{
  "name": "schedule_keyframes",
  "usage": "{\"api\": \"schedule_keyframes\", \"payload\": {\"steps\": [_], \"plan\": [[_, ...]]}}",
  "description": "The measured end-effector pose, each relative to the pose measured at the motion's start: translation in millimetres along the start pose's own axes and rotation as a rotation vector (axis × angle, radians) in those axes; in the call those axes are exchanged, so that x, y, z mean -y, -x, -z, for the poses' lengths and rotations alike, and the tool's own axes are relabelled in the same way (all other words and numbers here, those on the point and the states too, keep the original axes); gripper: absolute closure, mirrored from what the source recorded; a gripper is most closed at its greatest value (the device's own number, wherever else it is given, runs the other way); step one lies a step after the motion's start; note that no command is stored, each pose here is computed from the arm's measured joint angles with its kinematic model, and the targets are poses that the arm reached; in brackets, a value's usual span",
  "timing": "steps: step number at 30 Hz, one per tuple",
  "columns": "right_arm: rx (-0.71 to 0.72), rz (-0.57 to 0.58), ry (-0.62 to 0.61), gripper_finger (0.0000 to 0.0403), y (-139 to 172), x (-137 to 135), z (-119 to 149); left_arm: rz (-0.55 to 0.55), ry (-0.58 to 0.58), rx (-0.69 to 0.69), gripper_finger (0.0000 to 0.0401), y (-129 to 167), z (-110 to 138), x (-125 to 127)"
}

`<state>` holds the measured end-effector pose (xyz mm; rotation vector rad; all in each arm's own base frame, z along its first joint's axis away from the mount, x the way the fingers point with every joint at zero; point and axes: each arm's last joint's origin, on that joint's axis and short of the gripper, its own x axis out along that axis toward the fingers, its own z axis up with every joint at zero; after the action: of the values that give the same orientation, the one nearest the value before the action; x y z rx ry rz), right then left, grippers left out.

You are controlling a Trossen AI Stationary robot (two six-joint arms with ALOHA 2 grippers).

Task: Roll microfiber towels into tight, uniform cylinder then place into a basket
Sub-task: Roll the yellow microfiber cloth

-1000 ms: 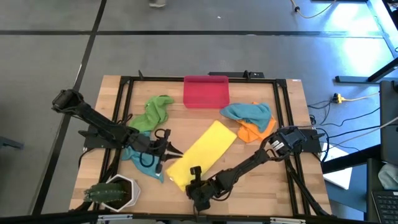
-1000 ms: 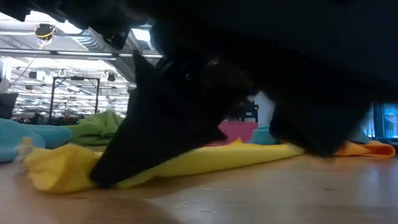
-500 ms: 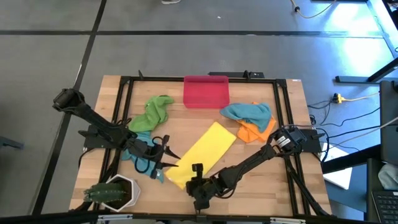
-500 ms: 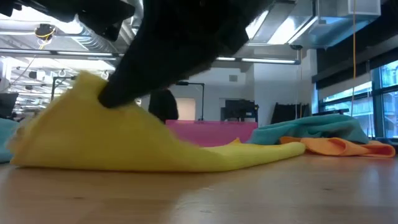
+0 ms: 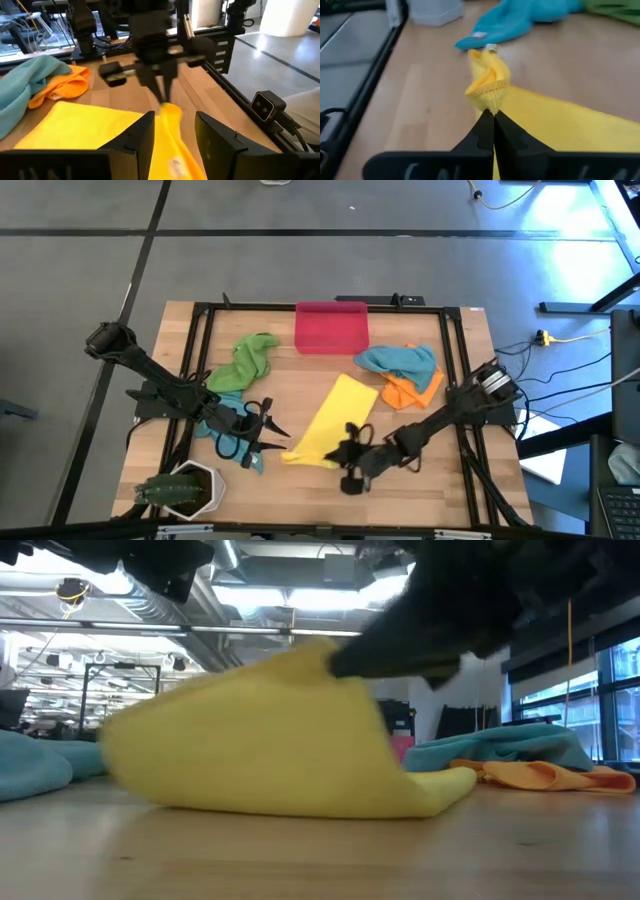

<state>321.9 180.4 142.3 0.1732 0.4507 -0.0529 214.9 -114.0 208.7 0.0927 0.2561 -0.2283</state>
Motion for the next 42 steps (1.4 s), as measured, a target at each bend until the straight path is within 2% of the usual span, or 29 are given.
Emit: {"api": "schedule_keyframes", "payload": {"steps": [5,9,17,24,27,31,35,39,42], "plan": [[0.082,0.069,-0.094,0.0403,20,19,15,0.0,-0.002,-0.002,0.027,0,0,0],[0.113,0.087,-0.109,0.0403,26,24,20,-0.003,-0.001,-0.002,0.027,0,0,-1],[0.102,0.114,-0.043,0.0403,31,23,28,-0.01,-0.012,-0.046,0.027,-8,9,0],[0.094,0.096,-0.031,0.0403,31,23,28,-0.046,0.008,-0.085,0.0268,-30,25,-16],[0.091,0.091,-0.029,0.0403,31,22,28,-0.051,0.021,-0.111,0.0253,-41,26,-26],[0.083,0.073,-0.026,0.0403,31,22,28,-0.046,0.042,-0.164,0.0213,-59,23,-44],[0.081,0.068,-0.025,0.0403,31,22,28,0.017,0.05,-0.252,0.0178,-78,23,-60],[0.08,0.067,-0.024,0.0403,31,22,28,0.119,0.067,-0.347,0.0165,-94,26,-71],[0.078,0.063,-0.024,0.0403,31,22,28,0.149,0.088,-0.374,0.0166,-100,25,-79]]}}
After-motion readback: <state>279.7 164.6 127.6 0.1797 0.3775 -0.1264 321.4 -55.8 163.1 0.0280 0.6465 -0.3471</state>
